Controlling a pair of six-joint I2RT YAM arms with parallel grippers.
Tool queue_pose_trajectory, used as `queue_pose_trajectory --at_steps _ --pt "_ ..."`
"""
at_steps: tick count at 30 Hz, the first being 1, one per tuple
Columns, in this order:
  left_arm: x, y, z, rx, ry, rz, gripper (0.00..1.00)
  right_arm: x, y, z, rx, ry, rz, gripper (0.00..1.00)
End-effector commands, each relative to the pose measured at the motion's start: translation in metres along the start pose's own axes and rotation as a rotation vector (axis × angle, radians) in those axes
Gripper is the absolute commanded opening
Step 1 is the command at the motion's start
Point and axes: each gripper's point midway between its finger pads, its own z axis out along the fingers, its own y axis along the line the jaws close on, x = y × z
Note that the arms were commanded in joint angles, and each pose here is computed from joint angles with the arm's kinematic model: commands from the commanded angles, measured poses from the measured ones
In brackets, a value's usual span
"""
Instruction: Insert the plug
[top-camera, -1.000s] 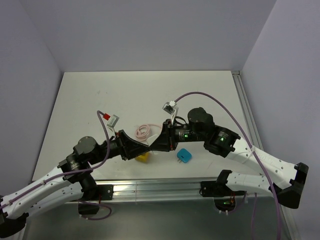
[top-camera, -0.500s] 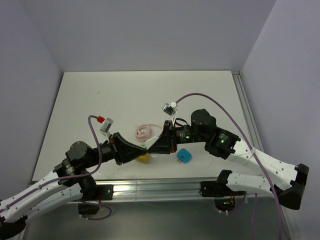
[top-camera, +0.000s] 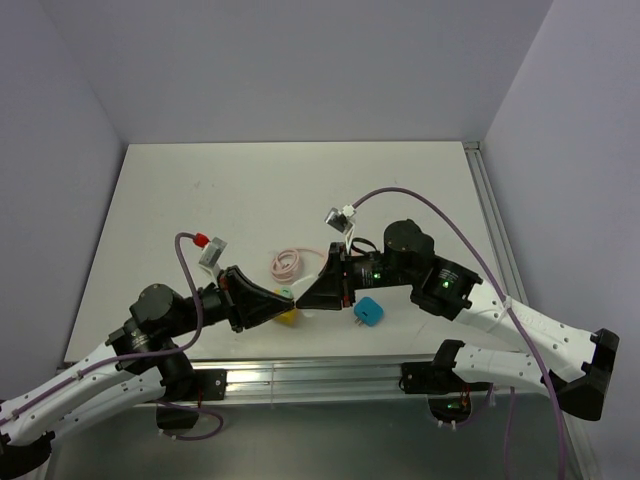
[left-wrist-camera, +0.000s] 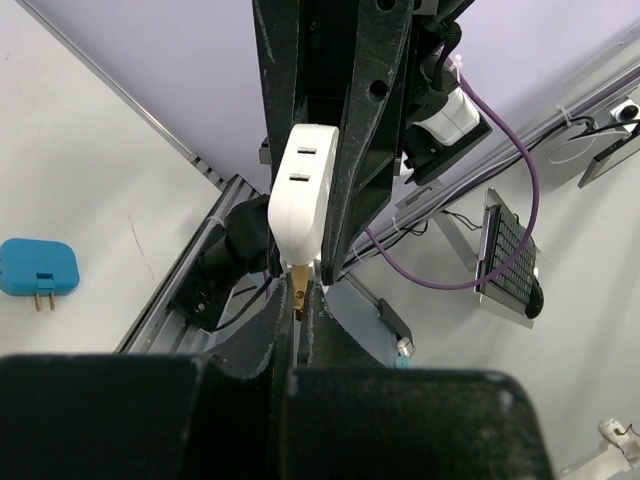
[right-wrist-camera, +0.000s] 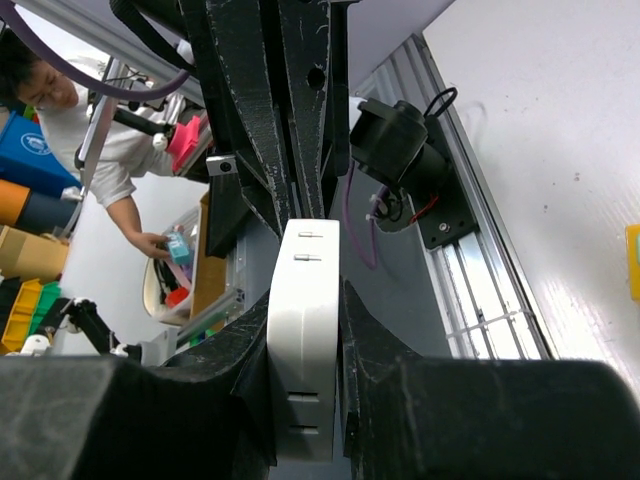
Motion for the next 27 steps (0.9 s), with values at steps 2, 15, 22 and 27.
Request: queue_pose_trajectory --at_steps 2,15,22,27 --pt "-0.013 -0.01 -0.005 0.033 -0.054 0.072 0.0 -0.001 0.021 -0.018 -0.062 -0.012 -0.024 0.0" --pt "-0.041 0.031 -0.059 -0.35 -0.201 0.054 0.78 -0.011 -0.038 -0.045 0.138 -0.094 0.027 0.0" --pt "-0.065 0.031 -0.078 -0.432 -0.298 0.114 0.8 -0.015 -0.165 -0.066 0.739 -0.028 0.185 0.0" --pt "-0.07 0.034 -0.071 -0.438 -0.292 0.174 0.77 -0.019 -0.226 -0.078 1.03 0.132 0.239 0.0"
